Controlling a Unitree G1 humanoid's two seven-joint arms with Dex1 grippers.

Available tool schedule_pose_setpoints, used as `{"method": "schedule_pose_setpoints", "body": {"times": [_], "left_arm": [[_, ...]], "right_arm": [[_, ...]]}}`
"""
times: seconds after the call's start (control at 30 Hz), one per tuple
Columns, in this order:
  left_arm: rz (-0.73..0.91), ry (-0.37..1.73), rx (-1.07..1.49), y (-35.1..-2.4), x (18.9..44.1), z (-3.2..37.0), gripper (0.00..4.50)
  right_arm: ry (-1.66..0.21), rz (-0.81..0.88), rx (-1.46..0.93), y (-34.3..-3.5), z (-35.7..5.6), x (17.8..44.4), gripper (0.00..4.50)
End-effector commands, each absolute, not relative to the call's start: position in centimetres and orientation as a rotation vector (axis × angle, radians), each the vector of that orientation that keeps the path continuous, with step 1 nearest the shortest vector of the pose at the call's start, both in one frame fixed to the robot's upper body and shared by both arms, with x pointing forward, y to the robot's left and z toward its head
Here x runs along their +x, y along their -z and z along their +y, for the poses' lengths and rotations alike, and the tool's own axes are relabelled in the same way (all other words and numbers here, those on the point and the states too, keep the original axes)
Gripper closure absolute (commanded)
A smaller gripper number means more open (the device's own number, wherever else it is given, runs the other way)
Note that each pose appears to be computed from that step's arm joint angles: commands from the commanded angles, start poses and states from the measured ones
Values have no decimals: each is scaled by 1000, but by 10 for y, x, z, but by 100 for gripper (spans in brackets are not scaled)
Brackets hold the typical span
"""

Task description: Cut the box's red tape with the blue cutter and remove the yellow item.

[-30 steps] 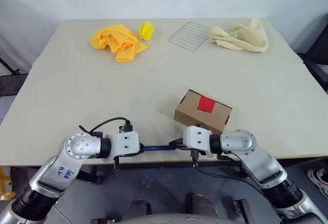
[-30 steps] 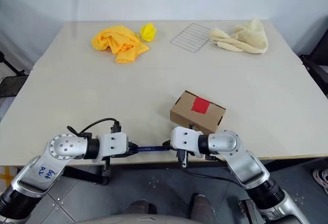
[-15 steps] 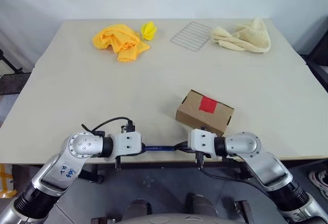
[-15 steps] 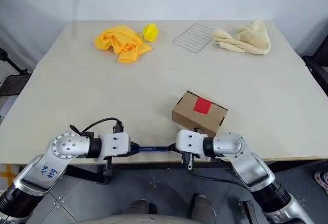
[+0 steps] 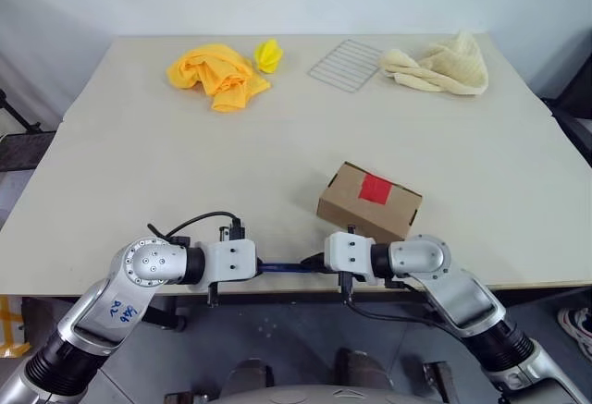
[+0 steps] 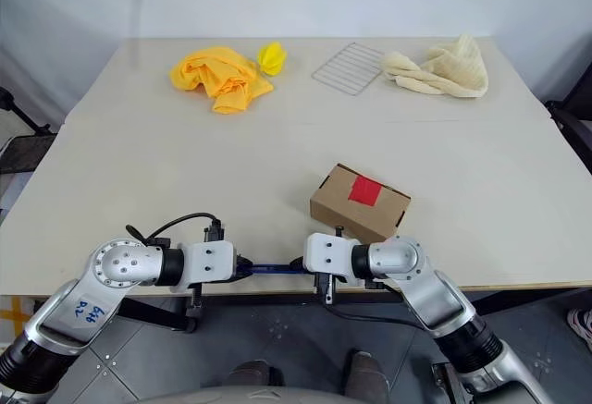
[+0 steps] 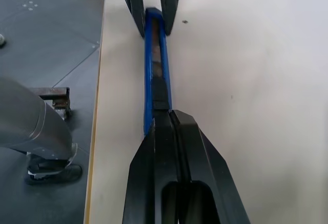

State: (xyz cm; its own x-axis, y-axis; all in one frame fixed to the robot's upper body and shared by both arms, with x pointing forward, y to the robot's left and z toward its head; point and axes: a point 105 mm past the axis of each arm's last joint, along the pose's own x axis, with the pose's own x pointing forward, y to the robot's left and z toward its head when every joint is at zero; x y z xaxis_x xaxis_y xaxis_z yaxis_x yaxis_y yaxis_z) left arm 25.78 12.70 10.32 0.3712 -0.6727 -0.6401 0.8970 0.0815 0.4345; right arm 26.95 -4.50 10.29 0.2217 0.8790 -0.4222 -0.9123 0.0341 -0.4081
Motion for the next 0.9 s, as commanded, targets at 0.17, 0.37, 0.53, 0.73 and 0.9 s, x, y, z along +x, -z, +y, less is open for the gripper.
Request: {"method": "schedule_pose_setpoints", "body": {"times": [0.17, 0.37, 0.53, 0.73, 0.9], "left_arm": [[394, 1225, 876, -81, 250, 128, 406], [391, 1222, 876, -81, 251, 127, 406], [385, 1219, 874, -81, 252, 126, 406], [379, 1211, 878, -81, 254, 126, 406], [377, 1207, 879, -80, 254, 129, 406]], "right_arm": [[-1446, 29, -683, -102, -27, 264, 446], [-1466, 12, -680, -101, -15, 265, 446], [-1471, -12, -692, -101, -6, 271, 446], [-1461, -49, -706, -111, -5, 275, 446], [-1434, -66, -692, -126, -17, 274, 446]]}}
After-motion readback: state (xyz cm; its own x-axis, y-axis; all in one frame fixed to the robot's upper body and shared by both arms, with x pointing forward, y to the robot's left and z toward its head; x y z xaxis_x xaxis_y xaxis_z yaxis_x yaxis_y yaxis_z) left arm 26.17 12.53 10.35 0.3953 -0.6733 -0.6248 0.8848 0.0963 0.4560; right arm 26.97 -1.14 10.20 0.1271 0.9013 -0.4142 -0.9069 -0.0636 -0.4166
